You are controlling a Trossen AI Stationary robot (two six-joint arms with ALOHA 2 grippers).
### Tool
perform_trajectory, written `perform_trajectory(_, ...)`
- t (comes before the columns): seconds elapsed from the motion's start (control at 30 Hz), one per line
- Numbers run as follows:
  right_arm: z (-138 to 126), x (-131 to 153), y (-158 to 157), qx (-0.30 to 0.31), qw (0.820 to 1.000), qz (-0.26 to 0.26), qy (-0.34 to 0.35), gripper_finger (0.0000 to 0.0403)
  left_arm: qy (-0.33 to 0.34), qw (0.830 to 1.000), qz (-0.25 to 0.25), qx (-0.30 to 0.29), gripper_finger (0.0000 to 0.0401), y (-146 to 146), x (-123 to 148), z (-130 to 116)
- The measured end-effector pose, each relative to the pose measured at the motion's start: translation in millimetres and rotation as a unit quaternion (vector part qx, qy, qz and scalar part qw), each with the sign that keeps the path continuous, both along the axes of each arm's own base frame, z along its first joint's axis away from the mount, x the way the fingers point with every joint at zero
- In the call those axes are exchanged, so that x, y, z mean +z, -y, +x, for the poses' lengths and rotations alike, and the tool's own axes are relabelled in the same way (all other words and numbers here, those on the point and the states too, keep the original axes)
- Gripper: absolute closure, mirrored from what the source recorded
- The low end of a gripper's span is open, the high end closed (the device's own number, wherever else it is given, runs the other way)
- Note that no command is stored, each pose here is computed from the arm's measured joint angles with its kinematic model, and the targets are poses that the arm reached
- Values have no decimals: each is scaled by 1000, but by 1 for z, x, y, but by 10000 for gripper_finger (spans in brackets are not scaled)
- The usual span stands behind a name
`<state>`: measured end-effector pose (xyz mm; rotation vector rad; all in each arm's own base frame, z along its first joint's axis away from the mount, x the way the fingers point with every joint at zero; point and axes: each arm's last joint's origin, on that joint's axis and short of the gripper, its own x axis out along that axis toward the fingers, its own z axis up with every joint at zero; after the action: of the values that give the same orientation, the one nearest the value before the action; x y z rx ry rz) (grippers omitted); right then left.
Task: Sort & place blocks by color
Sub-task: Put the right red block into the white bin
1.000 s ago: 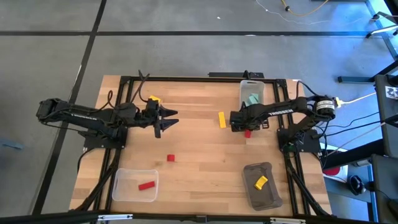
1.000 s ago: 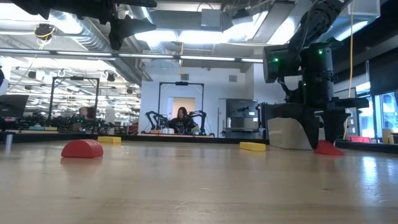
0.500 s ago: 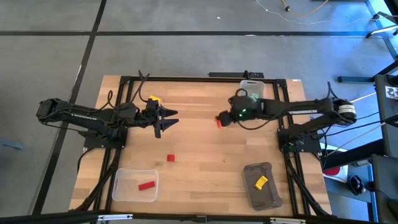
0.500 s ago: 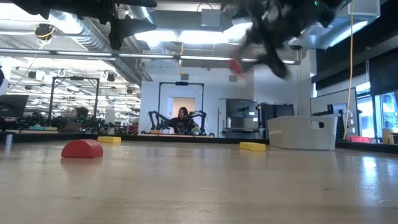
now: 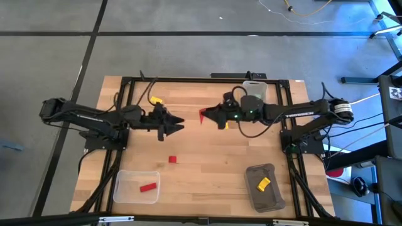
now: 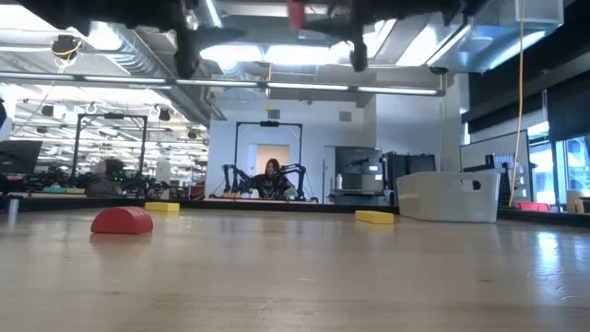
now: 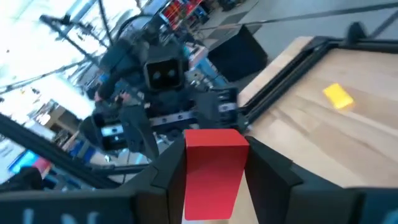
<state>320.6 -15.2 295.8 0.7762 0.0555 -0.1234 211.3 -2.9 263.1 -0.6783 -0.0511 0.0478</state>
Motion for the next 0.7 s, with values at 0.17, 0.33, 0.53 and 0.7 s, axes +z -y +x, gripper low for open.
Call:
perform_trajectory(0.17, 26, 7, -13, 43, 998, -36, -1, 271, 31, 999, -42, -3, 173, 0, -8, 20)
perform_trajectory(0.33, 39, 12, -17, 56, 998, -37, 5, 271, 57, 995, -80, -18, 174, 2, -7, 34)
perform_trajectory(0.53, 40, 13, -17, 52, 998, -22, 8, 271, 60, 994, -92, -26, 174, 2, -6, 39)
perform_trajectory(0.7, 41, 16, -17, 50, 998, -23, 22, 271, 71, 994, -75, -30, 174, 2, -2, 37)
